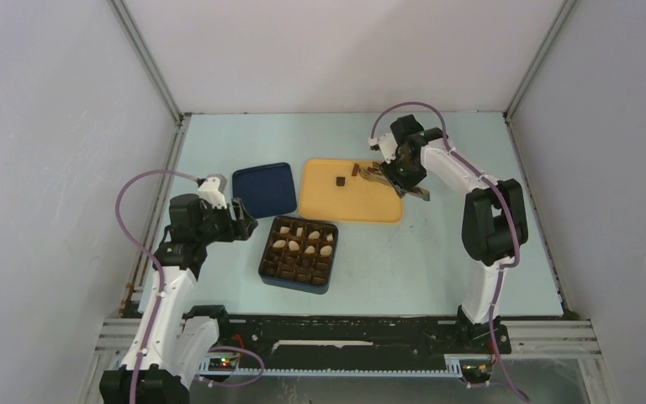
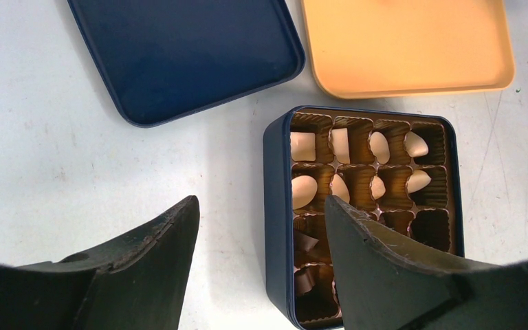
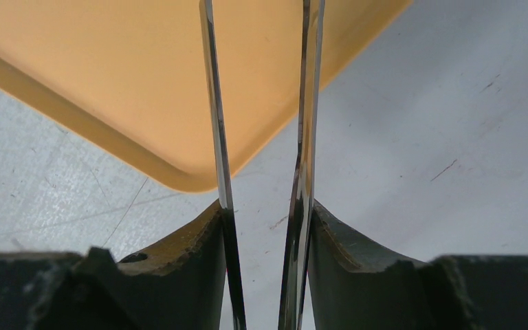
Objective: Pack the chocolate
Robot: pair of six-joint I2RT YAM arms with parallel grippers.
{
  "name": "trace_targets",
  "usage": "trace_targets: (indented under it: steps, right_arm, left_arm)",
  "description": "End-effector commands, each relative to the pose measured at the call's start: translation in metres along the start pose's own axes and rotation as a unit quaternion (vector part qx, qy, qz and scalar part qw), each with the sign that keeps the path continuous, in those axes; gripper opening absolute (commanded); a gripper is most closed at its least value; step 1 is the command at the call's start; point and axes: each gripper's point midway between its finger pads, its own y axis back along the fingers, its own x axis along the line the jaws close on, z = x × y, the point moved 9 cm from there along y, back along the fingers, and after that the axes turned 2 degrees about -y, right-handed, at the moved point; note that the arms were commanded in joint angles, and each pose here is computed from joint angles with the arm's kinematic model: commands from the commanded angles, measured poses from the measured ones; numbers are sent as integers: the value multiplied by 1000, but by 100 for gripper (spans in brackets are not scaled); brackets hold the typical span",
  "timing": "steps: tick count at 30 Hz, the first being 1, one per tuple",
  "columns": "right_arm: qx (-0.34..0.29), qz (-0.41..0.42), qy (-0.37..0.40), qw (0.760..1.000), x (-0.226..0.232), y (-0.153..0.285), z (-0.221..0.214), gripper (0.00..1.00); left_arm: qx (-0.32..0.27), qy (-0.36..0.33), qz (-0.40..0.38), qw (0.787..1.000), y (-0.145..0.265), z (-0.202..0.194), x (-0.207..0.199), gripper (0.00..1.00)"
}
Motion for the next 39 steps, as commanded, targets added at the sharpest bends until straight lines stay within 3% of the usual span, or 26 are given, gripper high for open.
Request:
trace_targets:
  steps: [1,8,14,18,25,32,39]
  right_arm:
    - [-26,-18,-4,1000,-9,0,17,44]
    - [-41,-7,-6,999,-5,16,13,30]
    - [-76,3,-5,997,6,56,0,29]
    - [-106,62,13,992,27,83,-9,29]
    - [-123,119,141,975,93,107,-20,31]
    - [-101,173,292,935,167,105,-26,33]
    - [-62,201,349,913,208,91,-29,32]
  left_arm:
    - [-15,-5,-6,1000,1,1,0,71]
    - [-15,-3,-6,1000,0,1,1,72]
    - [-13,-3,-7,1000,-1,1,1,71]
    - [-12,-2,-8,1000,-2,0,1,72]
    - [-15,-2,-5,1000,-2,1,1,72]
    - [-24,-3,4,1000,2,1,3,71]
    - [-33,1,10,999,6,2,4,72]
